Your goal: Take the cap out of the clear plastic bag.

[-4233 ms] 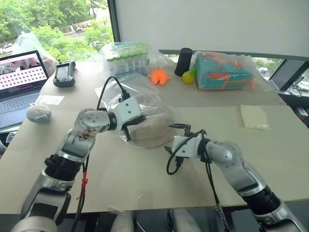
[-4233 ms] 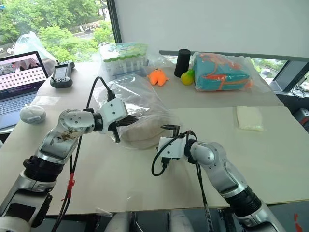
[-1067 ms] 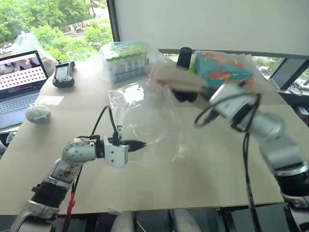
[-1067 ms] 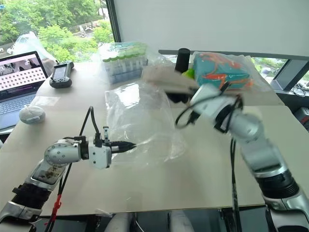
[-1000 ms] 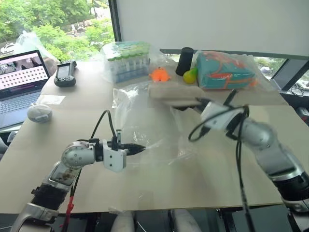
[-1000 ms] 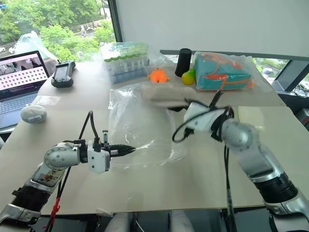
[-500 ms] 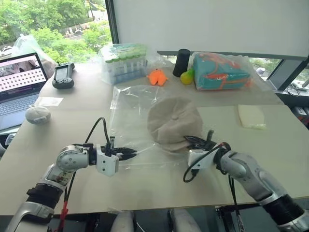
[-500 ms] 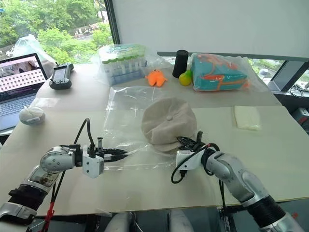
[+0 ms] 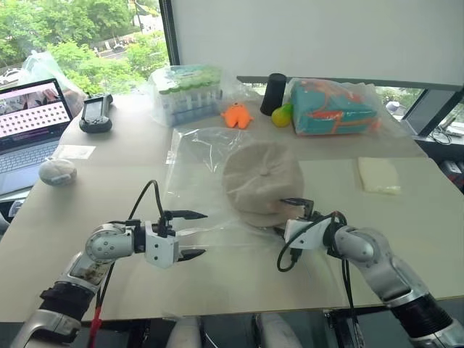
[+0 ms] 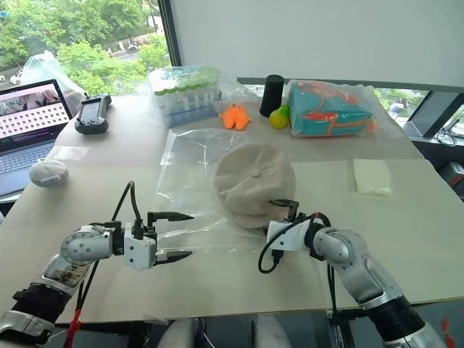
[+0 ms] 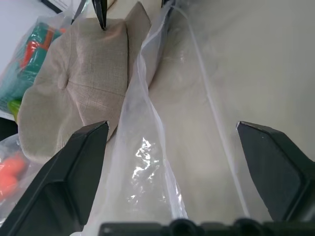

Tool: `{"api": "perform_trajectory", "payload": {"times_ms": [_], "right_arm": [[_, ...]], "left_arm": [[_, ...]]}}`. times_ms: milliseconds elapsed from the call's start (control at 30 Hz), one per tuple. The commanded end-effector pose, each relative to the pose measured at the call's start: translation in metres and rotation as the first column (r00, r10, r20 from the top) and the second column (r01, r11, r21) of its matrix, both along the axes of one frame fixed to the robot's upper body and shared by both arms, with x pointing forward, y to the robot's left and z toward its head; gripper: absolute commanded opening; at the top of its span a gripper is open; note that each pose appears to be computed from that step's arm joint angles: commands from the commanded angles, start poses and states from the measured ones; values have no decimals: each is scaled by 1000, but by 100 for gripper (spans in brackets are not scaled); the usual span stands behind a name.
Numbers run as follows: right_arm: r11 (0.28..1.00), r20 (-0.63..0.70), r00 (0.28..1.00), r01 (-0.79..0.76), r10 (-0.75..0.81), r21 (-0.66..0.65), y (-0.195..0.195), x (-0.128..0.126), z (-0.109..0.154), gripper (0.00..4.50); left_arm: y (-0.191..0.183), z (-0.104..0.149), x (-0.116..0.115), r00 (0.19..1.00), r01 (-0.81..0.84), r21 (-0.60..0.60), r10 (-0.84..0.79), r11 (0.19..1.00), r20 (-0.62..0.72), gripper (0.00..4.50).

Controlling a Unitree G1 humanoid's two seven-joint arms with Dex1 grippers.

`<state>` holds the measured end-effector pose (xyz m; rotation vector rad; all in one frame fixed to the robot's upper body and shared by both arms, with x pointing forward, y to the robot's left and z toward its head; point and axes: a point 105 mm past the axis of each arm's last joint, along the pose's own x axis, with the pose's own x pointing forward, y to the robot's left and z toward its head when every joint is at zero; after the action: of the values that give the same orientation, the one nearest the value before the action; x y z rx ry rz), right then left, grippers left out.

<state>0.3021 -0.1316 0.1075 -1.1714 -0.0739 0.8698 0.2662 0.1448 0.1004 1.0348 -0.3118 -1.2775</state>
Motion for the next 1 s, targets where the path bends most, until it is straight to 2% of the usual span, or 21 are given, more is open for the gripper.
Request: {"api": "perform_trajectory", "payload": {"times_ms": [33,167,300,367,433,500,567,600,633,667,700,800,867,1000], "right_arm": [[997,-115,993,-26,34,68,-9,-15,20,450],[936,-368,927,64,72,346,-22,-30,58,450],[888,-565,807,119,175,444,-41,-51,78,450],[829,-562,802,167,200,534,-47,-46,96,450],[757,-518,836,218,182,617,-54,-33,111,450],[703,-477,868,254,137,664,-60,-20,121,450],[626,-449,892,321,52,711,-67,-3,128,450],[571,-433,902,361,-11,738,-74,9,131,450],[530,-416,904,401,-97,747,-80,20,130,450],[489,-414,888,457,-200,744,-89,32,124,450],[470,-409,864,504,-294,725,-97,40,117,450],[452,-332,796,573,-507,684,-116,54,102,450],[413,-288,731,614,-618,672,-130,61,93,450],[362,-204,621,658,-757,660,-147,72,78,450]], "left_arm": [[4,13,-13,1000,16,-24,-17,1000,-12,449],[18,34,-20,985,-124,-141,105,982,-138,449],[18,37,-41,911,-291,-233,194,928,-365,449],[23,45,-42,834,-421,-279,248,863,-493,449],[33,54,-35,771,-533,-307,304,788,-560,449],[50,67,-21,700,-655,-356,359,666,-617,449],[73,81,-1,642,-753,-418,428,508,-636,449],[92,88,13,597,-801,-461,472,381,-648,449],[118,96,28,535,-832,-514,548,209,-643,449],[144,95,38,436,-845,-534,616,30,-656,449],[157,94,42,383,-830,-553,645,-74,-661,449],[180,85,46,225,-767,-562,690,-311,-688,449],[189,74,48,125,-735,-536,694,-415,-709,449],[197,43,52,-7,-715,-494,713,-494,-701,449]]}}
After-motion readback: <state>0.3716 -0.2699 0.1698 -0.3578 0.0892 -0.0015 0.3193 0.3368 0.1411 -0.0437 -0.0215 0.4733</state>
